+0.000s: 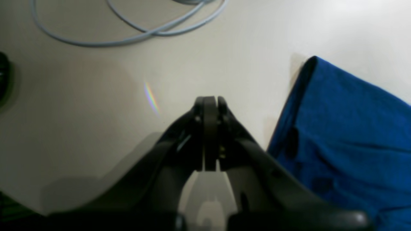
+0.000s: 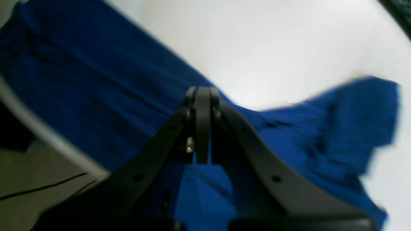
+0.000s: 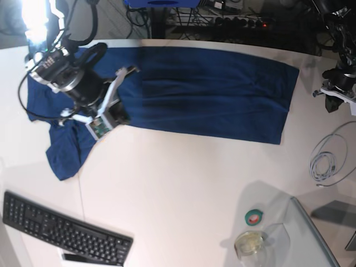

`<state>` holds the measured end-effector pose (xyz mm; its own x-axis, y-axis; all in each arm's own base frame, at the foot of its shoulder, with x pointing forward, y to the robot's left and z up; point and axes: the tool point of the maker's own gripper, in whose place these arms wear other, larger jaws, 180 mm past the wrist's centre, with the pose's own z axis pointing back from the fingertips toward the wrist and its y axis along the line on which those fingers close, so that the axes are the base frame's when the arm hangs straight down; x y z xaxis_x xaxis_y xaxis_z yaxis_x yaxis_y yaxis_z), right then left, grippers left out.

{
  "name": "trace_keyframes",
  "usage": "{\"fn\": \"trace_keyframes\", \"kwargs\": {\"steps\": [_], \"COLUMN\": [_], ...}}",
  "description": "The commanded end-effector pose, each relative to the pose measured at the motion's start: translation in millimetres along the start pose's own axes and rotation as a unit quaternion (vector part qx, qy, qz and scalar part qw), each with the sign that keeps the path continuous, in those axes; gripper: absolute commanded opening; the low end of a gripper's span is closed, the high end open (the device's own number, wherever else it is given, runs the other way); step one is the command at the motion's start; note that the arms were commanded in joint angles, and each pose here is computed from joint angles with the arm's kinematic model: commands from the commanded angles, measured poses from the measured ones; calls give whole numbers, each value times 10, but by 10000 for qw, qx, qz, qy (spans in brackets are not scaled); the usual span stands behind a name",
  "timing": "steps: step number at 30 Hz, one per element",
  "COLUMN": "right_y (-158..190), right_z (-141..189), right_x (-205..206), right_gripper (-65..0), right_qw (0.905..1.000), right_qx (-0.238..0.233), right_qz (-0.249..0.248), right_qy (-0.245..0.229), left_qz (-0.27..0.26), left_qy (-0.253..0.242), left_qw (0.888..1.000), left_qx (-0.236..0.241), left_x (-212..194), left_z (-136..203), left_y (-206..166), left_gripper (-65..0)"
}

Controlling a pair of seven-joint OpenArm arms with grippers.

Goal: Layout the t-shirt on the table in an organized manner, then fold the t-shirt properly
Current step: 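Lift the sleeve with the right gripper and fold it onto the shirt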

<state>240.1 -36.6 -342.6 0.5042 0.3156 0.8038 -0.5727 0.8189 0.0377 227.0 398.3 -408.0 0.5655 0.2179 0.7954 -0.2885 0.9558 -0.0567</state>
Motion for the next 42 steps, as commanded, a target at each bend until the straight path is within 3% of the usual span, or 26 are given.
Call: {"fn": "trace_keyframes", "kwargs": {"steps": [1,3,6,8,11,13,20,32,38,42], "right_y": [36,-92,-531,-691,-724,-790,-836,-817,-822,-819], "right_z": [1,-19,-2,-15,-105,-158,-274,-335,-341,-343], "right_x": [153,117,-75,-318,-616,-791,-1106,-1263,-1260,-1253], "right_gripper": [-650,-648,-638,-560,-380,-305,-302,-308,-560,-644], "right_qw": [9996,9990,9873,9783,9734,9688,9594,9556,9556,9559], "right_qx": [51,-226,-1109,-1420,-1440,-1494,-1512,-1458,-1458,-1453], "right_qz": [14,-289,-1132,-1499,-1702,-1837,-2098,-2187,-2188,-2181], "right_qy": [-281,-257,-102,158,521,730,1125,1332,1332,1326], "left_qz": [-67,-77,-91,-104,-99,-92,-87,-90,-92,-87], "left_qy": [-148,-125,-17,34,43,39,31,45,53,59], "left_qw": [9998,9999,9999,9999,9999,9999,9999,9999,9999,9999], "left_qx": [75,80,105,118,117,114,110,113,114,116], "left_x": [108,89,-5,-52,-63,-62,-53,-65,-71,-76], "left_z": [38,49,86,109,111,111,102,108,110,110], "left_y": [92,98,129,145,142,142,132,136,138,140], "left_gripper": [-650,-650,-650,-650,-650,-650,-650,-650,-650,-650]}}
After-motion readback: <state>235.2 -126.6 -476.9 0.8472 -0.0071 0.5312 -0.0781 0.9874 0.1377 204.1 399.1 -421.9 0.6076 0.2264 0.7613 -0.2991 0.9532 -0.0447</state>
